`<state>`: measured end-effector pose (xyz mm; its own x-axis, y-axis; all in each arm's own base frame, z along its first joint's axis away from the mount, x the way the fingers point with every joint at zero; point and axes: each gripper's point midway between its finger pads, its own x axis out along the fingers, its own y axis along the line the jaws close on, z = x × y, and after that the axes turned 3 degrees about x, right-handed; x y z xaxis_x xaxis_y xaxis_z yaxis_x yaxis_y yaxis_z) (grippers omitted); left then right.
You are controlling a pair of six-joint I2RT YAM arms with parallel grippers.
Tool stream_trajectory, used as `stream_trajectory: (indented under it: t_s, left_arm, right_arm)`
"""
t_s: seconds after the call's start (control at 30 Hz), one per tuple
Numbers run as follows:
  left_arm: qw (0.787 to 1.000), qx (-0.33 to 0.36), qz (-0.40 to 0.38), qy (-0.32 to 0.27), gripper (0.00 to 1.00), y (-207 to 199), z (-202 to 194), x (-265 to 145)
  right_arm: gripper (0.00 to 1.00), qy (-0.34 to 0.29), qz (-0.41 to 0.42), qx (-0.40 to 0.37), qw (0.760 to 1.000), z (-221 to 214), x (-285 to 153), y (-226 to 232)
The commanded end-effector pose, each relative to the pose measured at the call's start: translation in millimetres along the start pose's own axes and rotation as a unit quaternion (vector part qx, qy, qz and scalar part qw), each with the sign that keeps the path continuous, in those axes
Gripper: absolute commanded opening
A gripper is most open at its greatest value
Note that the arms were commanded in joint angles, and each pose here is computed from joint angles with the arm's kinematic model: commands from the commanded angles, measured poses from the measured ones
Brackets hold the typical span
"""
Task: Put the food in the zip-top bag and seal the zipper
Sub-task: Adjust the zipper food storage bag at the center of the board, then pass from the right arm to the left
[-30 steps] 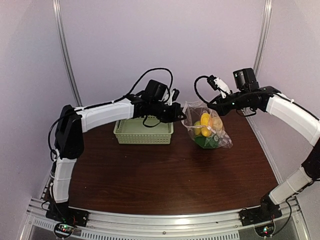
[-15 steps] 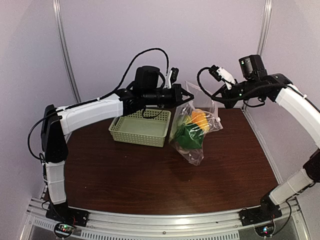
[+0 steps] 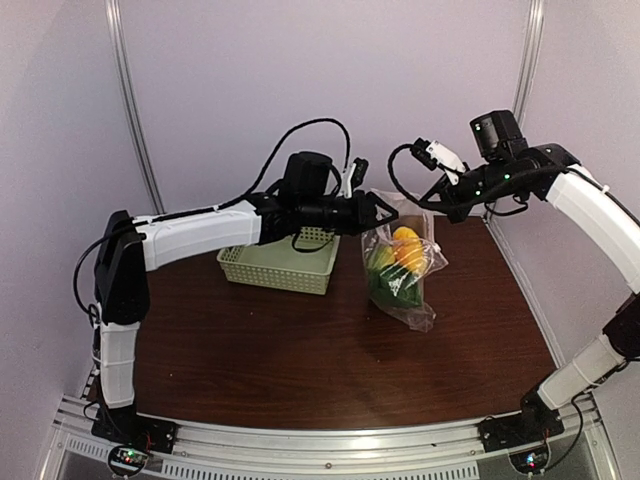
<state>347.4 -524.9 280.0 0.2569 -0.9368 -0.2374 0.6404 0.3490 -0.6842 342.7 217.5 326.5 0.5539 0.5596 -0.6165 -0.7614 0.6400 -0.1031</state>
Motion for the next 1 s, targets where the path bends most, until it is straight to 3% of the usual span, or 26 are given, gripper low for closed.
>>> stream_trajectory:
  t_s: [0.0,0.07,0.13,0.27,0.37,0.47,0.6,0.77,0.97]
  left_arm:
    - [0.99,0.138,0.004,0.008,0.55,-18,18,-29]
    - [0.974,0.226,0.02,0.02,0.66,-19,17,-49]
    - [0.95,0.308,0.036,0.039,0.85,-18,7,-68]
    - [0.905,0.412,0.09,0.047,0.97,1,-7,-102]
    - [0.887,0.446,0.106,0.049,0.98,19,-21,-112]
    - [0.875,0.474,0.069,0.066,0.97,19,-40,-108]
    - [0.867,0.495,-0.015,0.052,0.94,-15,-59,-107]
    - [0.851,0.521,-0.061,0.041,0.93,-61,-80,-93]
    - [0.835,0.549,-0.046,0.005,0.81,-97,-92,-79]
  right_arm:
    - [0.0,-0.014,0.019,-0.044,0.999,10,-15,10]
    - [0.0,-0.014,0.011,-0.061,0.998,9,-19,9]
    - [0.0,-0.016,0.015,-0.075,0.997,10,-23,11]
    - [0.0,-0.033,0.068,-0.108,0.991,15,-30,31]
    - [0.0,-0.04,0.123,-0.126,0.984,17,-38,50]
    - [0.0,-0.042,0.141,-0.128,0.981,19,-42,56]
    - [0.0,-0.03,0.136,-0.117,0.983,11,-37,55]
    - [0.0,-0.02,0.137,-0.101,0.985,1,-32,56]
    - [0.0,-0.024,0.099,-0.075,0.992,3,-29,44]
